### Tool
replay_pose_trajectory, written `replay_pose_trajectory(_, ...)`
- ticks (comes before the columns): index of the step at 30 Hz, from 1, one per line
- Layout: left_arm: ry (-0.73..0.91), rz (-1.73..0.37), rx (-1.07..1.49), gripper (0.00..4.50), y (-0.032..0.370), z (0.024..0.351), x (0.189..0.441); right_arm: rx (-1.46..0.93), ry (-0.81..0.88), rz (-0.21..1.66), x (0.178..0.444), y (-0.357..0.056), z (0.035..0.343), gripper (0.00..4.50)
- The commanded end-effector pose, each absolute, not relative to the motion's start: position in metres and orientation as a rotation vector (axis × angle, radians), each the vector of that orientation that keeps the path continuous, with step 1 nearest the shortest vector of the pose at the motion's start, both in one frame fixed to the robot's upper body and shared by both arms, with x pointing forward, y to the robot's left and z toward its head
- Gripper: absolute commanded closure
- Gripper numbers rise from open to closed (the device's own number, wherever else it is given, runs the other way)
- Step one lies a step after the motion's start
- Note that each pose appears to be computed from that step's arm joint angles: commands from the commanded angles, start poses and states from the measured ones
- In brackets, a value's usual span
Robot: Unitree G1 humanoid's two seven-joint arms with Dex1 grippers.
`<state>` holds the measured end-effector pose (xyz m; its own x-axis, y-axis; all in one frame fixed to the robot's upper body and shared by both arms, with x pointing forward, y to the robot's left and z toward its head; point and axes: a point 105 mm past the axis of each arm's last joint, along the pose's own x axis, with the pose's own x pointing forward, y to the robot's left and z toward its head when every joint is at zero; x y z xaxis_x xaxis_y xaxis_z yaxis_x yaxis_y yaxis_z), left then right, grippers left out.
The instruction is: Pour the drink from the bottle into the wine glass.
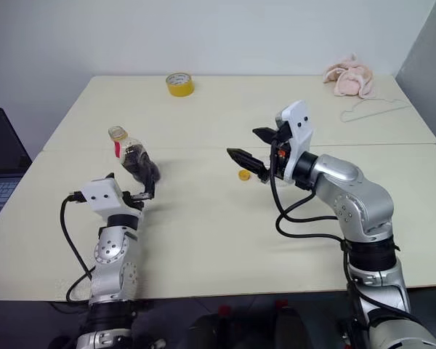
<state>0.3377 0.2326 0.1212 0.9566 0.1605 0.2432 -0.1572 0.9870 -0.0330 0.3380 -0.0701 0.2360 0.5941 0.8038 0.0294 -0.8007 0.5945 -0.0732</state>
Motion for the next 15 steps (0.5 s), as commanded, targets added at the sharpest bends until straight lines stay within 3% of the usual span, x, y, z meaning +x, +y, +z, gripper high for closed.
replay_pose_trajectory(1, -0.32, 0.063, -0.002, 0.02, 0.215, 0.146, 0.322, -0.185, -0.058, 0.9, 0.342, -0.096, 0.235, 0.0)
replay_pose_trajectory(5, -0.256, -0.166, 0.007, 0.02, 0.179, 0.139, 0.305, -0.341, 0.021, 0.888, 0.345, -0.122, 0.223, 0.0)
replay_pose_trajectory(8, -0.12, -0.524, 0.073, 0.02, 0.124, 0.116, 0.285, -0.53, 0.183, 0.869, 0.352, -0.153, 0.198, 0.0)
replay_pose_trajectory(15, -0.059, -0.757, 0.096, 0.02, 0.084, 0.114, 0.288, -0.792, 0.377, 0.831, 0.373, -0.17, 0.164, 0.0)
